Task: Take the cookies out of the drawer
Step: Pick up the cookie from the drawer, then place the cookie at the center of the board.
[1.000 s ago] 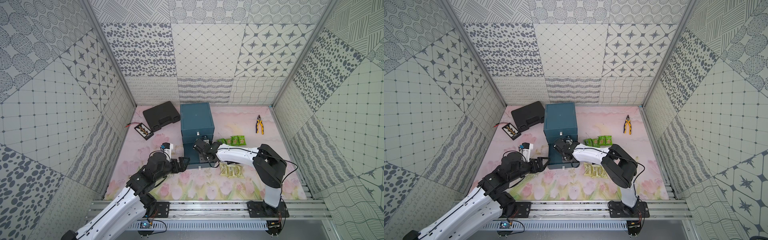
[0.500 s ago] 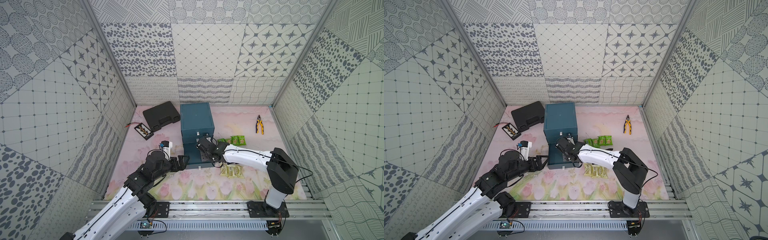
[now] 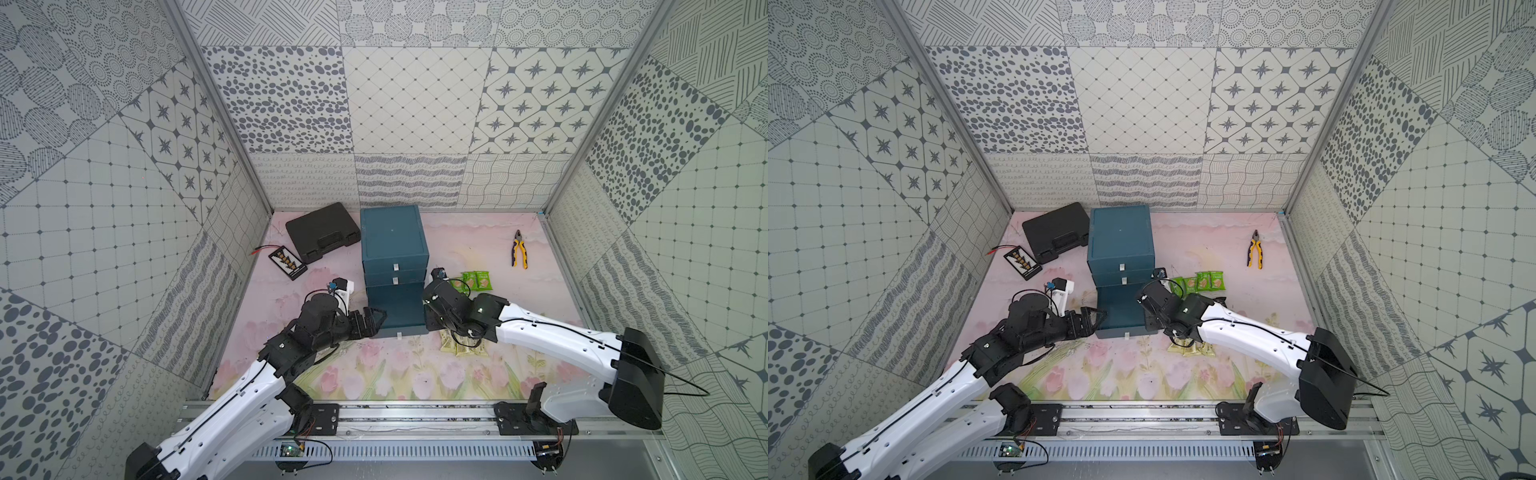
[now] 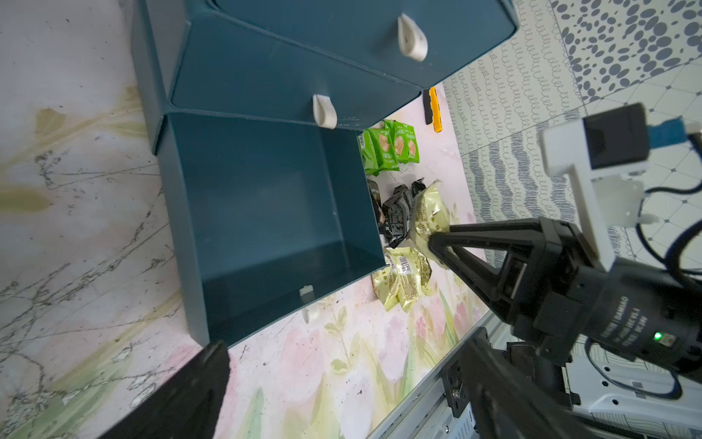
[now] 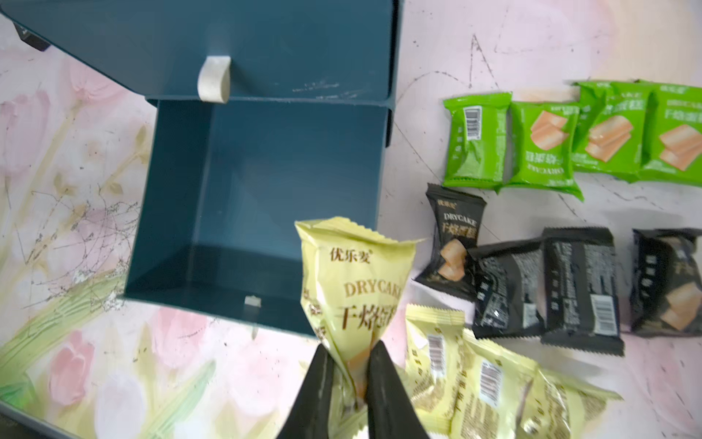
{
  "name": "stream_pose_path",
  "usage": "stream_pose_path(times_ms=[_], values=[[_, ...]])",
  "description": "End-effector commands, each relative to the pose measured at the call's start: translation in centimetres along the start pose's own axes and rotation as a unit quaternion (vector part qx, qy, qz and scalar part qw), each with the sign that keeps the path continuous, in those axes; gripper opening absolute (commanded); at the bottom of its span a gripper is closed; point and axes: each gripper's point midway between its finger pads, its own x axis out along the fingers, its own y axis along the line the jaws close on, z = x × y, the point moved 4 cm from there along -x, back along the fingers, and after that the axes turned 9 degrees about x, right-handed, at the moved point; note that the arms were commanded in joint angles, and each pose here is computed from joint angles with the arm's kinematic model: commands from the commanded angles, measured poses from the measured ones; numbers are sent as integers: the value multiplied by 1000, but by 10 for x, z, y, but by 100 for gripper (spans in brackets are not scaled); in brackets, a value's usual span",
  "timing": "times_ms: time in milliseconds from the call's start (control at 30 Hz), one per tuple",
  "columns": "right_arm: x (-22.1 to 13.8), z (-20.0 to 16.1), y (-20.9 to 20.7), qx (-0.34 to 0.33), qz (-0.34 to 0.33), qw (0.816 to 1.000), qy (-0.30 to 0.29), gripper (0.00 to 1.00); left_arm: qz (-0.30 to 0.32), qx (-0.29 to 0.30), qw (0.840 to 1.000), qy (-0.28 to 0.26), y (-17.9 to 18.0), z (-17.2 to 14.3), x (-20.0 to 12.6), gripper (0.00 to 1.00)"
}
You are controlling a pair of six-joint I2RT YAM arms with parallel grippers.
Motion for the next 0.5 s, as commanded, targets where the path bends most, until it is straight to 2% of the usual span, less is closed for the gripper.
stream_pose_path(times_ms=[0, 300, 467], values=[[-8, -13, -26, -2, -36, 999, 3, 8, -52, -7, 998, -17, -20, 16, 5, 99], [-7, -39, -111, 53, -153, 986, 31, 9, -54, -10, 998, -15, -24, 19, 16, 99], [-1, -49, -140, 72, -194, 977, 53, 10, -57, -1, 998, -17, -31, 28, 21, 99]])
